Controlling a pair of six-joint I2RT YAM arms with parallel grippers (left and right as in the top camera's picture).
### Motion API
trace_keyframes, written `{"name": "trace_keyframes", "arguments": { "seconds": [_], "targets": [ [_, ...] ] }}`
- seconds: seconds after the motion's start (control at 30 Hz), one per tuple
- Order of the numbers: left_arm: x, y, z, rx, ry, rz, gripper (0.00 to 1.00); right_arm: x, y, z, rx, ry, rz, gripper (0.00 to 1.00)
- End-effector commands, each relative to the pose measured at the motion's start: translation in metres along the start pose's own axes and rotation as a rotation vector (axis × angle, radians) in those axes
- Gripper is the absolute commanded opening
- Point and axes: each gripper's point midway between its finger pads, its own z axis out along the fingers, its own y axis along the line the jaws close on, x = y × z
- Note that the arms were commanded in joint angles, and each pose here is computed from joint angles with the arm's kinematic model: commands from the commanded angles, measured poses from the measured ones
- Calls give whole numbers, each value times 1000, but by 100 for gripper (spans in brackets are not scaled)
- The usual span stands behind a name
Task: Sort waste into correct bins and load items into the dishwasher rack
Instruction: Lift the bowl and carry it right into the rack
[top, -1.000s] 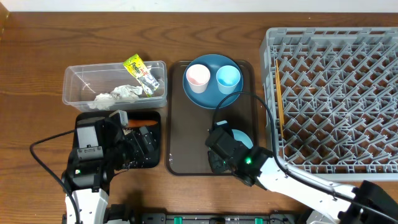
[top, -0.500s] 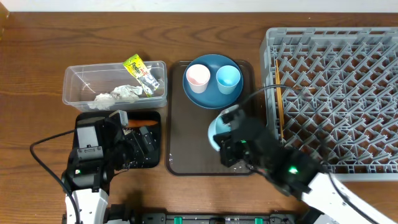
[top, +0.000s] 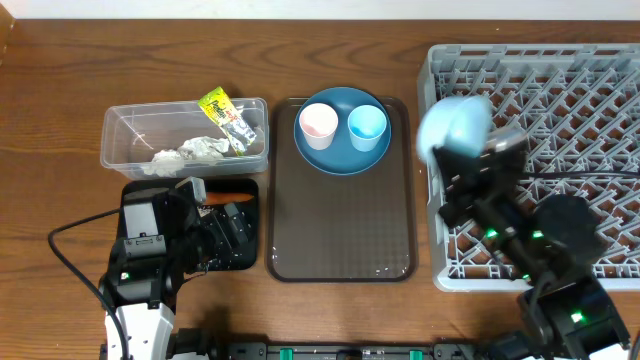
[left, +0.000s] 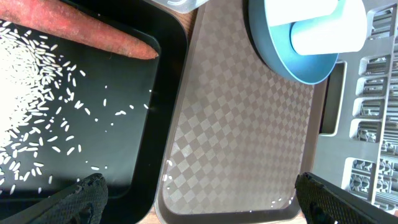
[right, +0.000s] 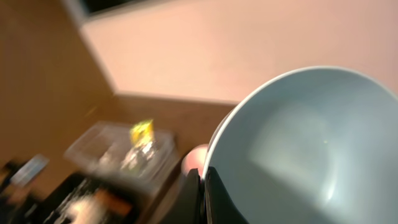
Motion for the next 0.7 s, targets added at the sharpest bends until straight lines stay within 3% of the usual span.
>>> {"name": "trace_keyframes", "arguments": {
  "seconds": [0.0,0.13,0.4,0.67],
  "targets": [
    [-6,-1,-4,-6,-20,13,99,-16,-30,0,79,-41,5,1],
    [-6,-1,-4,-6,-20,13,99,-21,-57,9,48,-37,39,1],
    [-6,-1,-4,-6,-20,13,99,-30,-140,36,1,-2,398,1],
    [-6,-1,-4,-6,-20,13,98,-46,-173,82,-111,1,423,1]
  ]
}}
